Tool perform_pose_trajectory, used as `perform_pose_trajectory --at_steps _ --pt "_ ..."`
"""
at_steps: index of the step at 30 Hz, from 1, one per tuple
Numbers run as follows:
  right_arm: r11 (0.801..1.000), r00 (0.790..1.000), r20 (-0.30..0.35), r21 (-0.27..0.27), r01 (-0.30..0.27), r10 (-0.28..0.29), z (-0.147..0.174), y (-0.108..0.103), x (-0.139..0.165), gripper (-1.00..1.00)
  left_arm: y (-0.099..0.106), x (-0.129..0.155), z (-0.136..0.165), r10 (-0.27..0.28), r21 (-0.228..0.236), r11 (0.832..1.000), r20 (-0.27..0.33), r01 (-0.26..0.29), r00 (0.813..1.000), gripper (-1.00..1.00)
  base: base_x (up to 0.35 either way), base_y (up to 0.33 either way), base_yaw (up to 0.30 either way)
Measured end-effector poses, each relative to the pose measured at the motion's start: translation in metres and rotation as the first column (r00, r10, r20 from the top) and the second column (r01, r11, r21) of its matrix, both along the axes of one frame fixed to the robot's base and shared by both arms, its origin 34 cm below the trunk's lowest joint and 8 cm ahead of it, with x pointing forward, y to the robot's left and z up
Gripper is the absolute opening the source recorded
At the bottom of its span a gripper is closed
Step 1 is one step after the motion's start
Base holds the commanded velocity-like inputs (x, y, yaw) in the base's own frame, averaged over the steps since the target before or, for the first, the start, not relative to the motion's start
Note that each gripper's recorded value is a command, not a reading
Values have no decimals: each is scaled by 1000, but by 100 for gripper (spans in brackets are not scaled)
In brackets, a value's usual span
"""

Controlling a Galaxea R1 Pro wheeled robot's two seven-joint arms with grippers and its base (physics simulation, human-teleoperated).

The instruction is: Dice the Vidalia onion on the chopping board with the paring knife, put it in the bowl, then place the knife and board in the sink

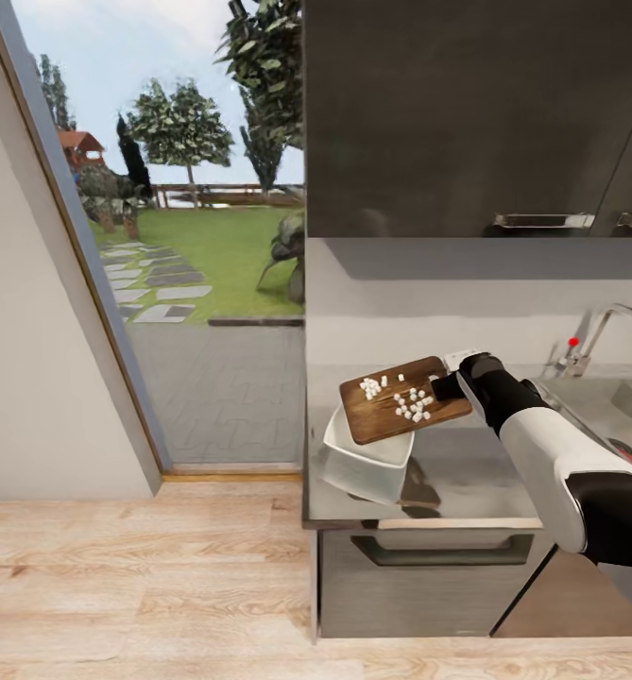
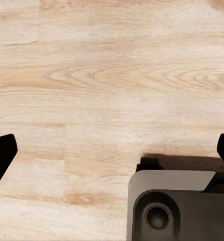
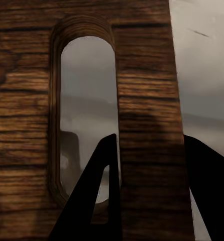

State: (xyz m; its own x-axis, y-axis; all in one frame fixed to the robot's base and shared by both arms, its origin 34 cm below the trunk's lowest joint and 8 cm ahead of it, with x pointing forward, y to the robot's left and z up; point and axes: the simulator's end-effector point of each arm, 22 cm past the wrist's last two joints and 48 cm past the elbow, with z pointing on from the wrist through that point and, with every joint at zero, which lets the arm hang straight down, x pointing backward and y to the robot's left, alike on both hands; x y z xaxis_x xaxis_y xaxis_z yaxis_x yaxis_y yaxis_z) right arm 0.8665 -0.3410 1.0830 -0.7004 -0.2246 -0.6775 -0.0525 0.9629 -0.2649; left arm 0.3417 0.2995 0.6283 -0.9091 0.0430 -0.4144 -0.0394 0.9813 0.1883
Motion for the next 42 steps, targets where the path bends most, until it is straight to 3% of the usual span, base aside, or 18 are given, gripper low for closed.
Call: perform_pose_trajectory --at_steps 11,18,28,37,42 --pt "1000 1000 0 -4 -1 1 0 0 0 -100 0 0 0 0 0 1000 0 0 1000 100 3 7 0" --pt "999 1000 -4 -35 -14 13 0 -1 0 -100 0 0 0 0 0 1000 -1 0 1000 100 0 0 0" --pt "997 1000 7 -76 15 -15 4 -12 1 -100 0 0 0 0 0 1000 -2 0 1000 100 0 -2 0" --pt "997 1000 7 -78 13 -13 3 -11 1 -100 0 0 0 0 -1 1000 -2 0 1000 100 0 -215 0" --pt "994 1000 6 -112 4 -3 5 -11 1 -100 0 0 0 0 0 1000 -2 0 1000 100 0 -55 0"
